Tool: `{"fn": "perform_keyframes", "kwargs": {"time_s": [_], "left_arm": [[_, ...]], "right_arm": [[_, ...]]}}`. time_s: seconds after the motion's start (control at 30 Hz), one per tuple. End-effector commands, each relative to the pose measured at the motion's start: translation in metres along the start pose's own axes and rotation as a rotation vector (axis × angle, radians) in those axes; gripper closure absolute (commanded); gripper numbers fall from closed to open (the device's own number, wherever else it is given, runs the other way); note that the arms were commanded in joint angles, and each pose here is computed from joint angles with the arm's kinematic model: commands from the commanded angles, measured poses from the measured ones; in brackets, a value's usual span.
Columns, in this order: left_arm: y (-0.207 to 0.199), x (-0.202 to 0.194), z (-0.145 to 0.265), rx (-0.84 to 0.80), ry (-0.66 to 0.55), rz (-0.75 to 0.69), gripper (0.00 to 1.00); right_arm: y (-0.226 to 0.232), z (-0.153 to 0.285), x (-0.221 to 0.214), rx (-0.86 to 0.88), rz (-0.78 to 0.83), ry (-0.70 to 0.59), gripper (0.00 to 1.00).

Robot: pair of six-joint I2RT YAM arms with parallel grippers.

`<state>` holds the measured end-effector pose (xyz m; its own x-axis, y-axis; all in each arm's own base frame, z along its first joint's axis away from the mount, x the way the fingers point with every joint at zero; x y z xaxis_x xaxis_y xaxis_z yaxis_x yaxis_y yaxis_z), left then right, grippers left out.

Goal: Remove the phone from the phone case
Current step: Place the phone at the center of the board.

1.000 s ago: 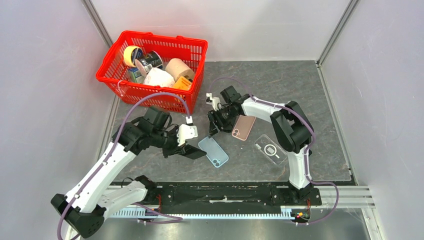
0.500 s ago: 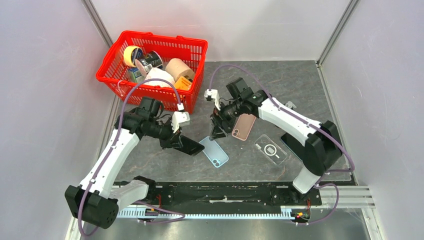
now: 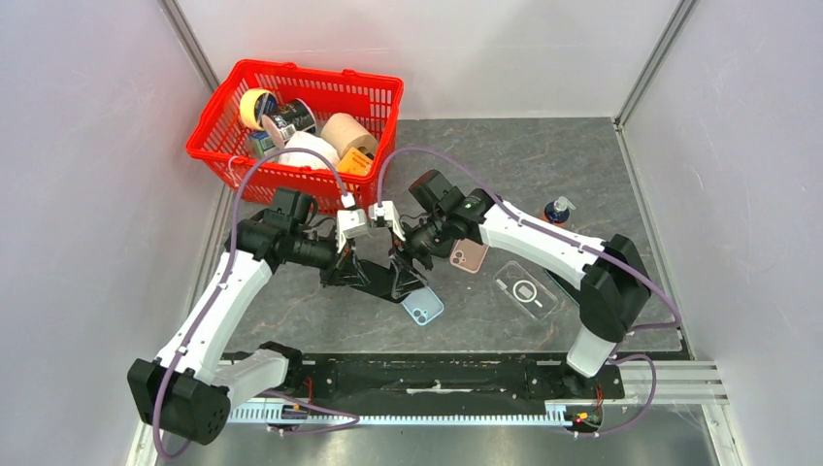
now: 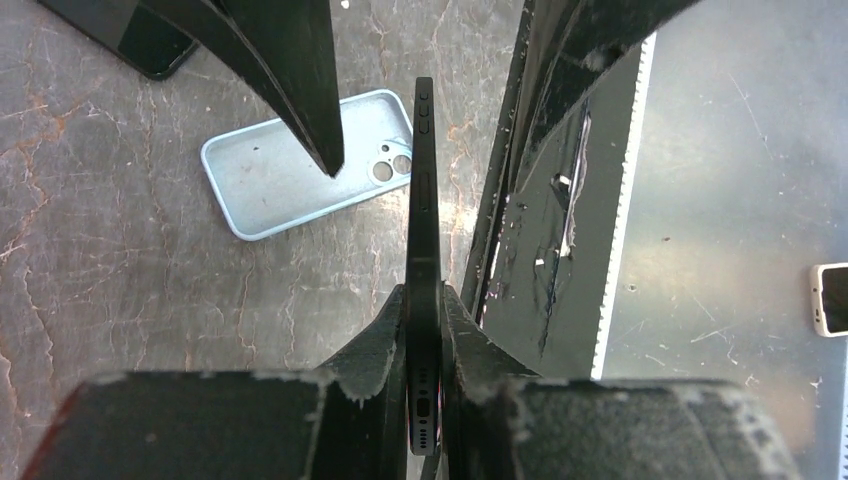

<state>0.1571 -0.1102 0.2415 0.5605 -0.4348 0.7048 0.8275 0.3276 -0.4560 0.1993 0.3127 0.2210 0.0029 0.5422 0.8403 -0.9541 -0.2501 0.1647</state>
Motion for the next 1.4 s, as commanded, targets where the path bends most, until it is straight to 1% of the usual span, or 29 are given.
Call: {"fn": "perform_keyframes", "kwargs": {"time_s": [0.0, 0.03, 0.13, 0.23, 0.3, 0.4, 0.43, 0.47, 0.5, 0.53, 0.57, 0.63, 0.67, 0.7, 0.77, 0.8, 0.87, 1.0, 1.07, 1.17, 1.37], "left_arm": [[-0.007, 0.014, 0.000, -0.041, -0.114, -0.018, 0.98], [-0.006, 0.014, 0.000, -0.040, -0.117, -0.017, 0.98], [-0.005, 0.012, -0.001, -0.034, -0.115, -0.012, 0.98], [-0.005, 0.010, 0.000, -0.014, -0.116, -0.017, 0.98], [-0.004, 0.010, 0.001, 0.005, -0.117, -0.022, 0.98], [-0.002, 0.009, 0.003, 0.024, -0.118, -0.021, 0.97], [-0.001, 0.009, 0.003, 0.031, -0.119, -0.022, 0.96], [0.000, 0.008, 0.003, 0.034, -0.118, -0.019, 0.96], [0.001, 0.008, 0.004, 0.042, -0.118, -0.019, 0.94], [0.003, 0.008, 0.004, 0.053, -0.117, -0.017, 0.90], [0.004, 0.007, 0.006, 0.065, -0.117, -0.018, 0.84], [0.008, 0.007, 0.009, 0.107, -0.116, -0.019, 0.69], [0.011, 0.007, 0.012, 0.138, -0.117, -0.020, 0.51], [0.013, 0.007, 0.016, 0.166, -0.120, -0.026, 0.43], [0.018, 0.009, 0.026, 0.247, -0.134, -0.038, 0.32], [0.018, 0.011, 0.032, 0.282, -0.148, -0.049, 0.30], [0.019, 0.014, 0.045, 0.355, -0.173, -0.065, 0.27], [0.019, 0.018, 0.062, 0.474, -0.212, -0.080, 0.27], [0.018, 0.016, 0.064, 0.490, -0.215, -0.078, 0.26], [0.018, 0.012, 0.062, 0.484, -0.211, -0.062, 0.26], [0.019, 0.008, 0.060, 0.484, -0.206, -0.048, 0.27]], "right_arm": [[0.000, -0.010, 0.020, 0.045, 0.034, -0.043, 0.26], [0.000, -0.011, 0.021, 0.053, 0.029, -0.045, 0.31], [-0.002, -0.016, 0.020, 0.068, 0.005, -0.045, 0.53], [-0.003, -0.019, 0.018, 0.080, -0.017, -0.047, 0.66], [-0.003, -0.021, 0.016, 0.087, -0.034, -0.051, 0.73], [-0.003, -0.023, 0.014, 0.093, -0.050, -0.052, 0.90], [-0.004, -0.024, 0.013, 0.092, -0.055, -0.050, 0.97], [-0.004, -0.025, 0.012, 0.091, -0.061, -0.050, 1.00], [-0.005, -0.025, 0.011, 0.089, -0.071, -0.049, 1.00], [-0.006, -0.027, 0.010, 0.083, -0.082, -0.049, 1.00], [-0.006, -0.028, 0.008, 0.077, -0.099, -0.048, 1.00], [-0.010, -0.032, 0.003, 0.052, -0.144, -0.043, 1.00], [-0.013, -0.035, -0.001, 0.027, -0.160, -0.040, 1.00], [-0.016, -0.039, -0.004, 0.000, -0.192, -0.037, 1.00], [-0.023, -0.044, -0.011, -0.041, -0.263, -0.040, 1.00], [-0.025, -0.047, -0.014, -0.051, -0.313, -0.049, 1.00], [-0.030, -0.054, -0.020, -0.068, -0.386, -0.068, 1.00], [-0.039, -0.073, -0.032, -0.078, -0.533, -0.127, 1.00], [-0.045, -0.082, -0.034, -0.071, -0.603, -0.141, 1.00], [-0.054, -0.095, -0.036, -0.047, -0.659, -0.169, 1.00], [-0.059, -0.112, -0.051, -0.068, -0.750, -0.135, 1.00]]}}
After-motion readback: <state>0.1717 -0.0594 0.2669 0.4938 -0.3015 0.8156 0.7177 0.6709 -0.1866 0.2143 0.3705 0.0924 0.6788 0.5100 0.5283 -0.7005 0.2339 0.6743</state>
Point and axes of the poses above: each gripper's point midway between its finger pads, its own z axis back along the fingers, its own y axis along the line the jaws close on, x = y × z, the point moved 8 cm from there along z, back along the fingers, and after that the axes turned 13 degrees about z, right-handed, at the moved point
